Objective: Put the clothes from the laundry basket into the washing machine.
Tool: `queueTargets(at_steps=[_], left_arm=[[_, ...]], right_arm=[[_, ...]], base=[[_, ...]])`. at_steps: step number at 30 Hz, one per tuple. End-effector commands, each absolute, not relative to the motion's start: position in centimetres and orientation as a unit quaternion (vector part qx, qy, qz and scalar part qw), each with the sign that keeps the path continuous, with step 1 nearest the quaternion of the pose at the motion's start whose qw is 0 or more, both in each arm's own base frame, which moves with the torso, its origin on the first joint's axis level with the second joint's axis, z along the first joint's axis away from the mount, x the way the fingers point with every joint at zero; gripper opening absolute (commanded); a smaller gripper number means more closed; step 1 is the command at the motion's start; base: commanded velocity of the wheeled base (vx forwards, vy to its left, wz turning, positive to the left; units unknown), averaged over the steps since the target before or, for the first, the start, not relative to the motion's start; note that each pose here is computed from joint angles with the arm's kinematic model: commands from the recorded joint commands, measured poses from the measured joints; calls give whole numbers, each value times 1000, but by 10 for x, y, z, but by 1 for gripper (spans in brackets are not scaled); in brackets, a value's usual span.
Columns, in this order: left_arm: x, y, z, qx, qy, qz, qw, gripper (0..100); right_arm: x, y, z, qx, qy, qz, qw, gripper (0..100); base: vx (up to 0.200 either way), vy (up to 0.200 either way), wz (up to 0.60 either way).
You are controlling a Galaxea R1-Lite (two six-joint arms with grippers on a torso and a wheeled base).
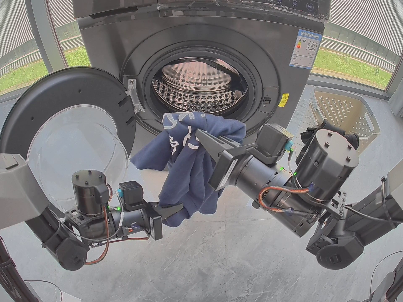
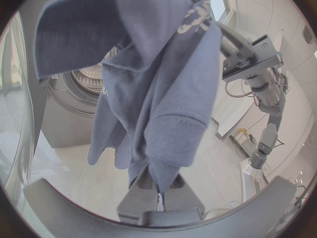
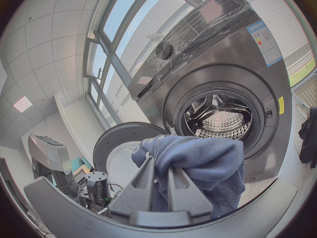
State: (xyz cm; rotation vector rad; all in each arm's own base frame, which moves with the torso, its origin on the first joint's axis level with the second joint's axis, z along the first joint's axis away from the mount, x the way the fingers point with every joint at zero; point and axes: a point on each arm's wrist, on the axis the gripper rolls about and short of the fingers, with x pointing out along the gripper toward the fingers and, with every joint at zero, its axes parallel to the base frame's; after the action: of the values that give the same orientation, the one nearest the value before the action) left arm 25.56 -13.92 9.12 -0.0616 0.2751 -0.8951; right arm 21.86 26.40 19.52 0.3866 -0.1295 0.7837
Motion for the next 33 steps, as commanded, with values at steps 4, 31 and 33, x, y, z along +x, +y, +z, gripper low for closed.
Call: queueTargets(at_steps=[4, 31, 33], left_arm=[[218, -132, 100, -31, 108, -451, 885, 0], [214, -146, 156, -95, -31, -429, 898, 0], [214, -145, 157, -96, -33, -427, 898, 0]], right_arm=[[219, 257, 184, 176, -44, 371, 910, 100], [201, 227, 113, 65, 72, 350, 932, 100], [201, 227, 113, 65, 72, 349, 932, 100]], base=[[0, 0, 0], [0, 0, 0], [0, 0, 0]])
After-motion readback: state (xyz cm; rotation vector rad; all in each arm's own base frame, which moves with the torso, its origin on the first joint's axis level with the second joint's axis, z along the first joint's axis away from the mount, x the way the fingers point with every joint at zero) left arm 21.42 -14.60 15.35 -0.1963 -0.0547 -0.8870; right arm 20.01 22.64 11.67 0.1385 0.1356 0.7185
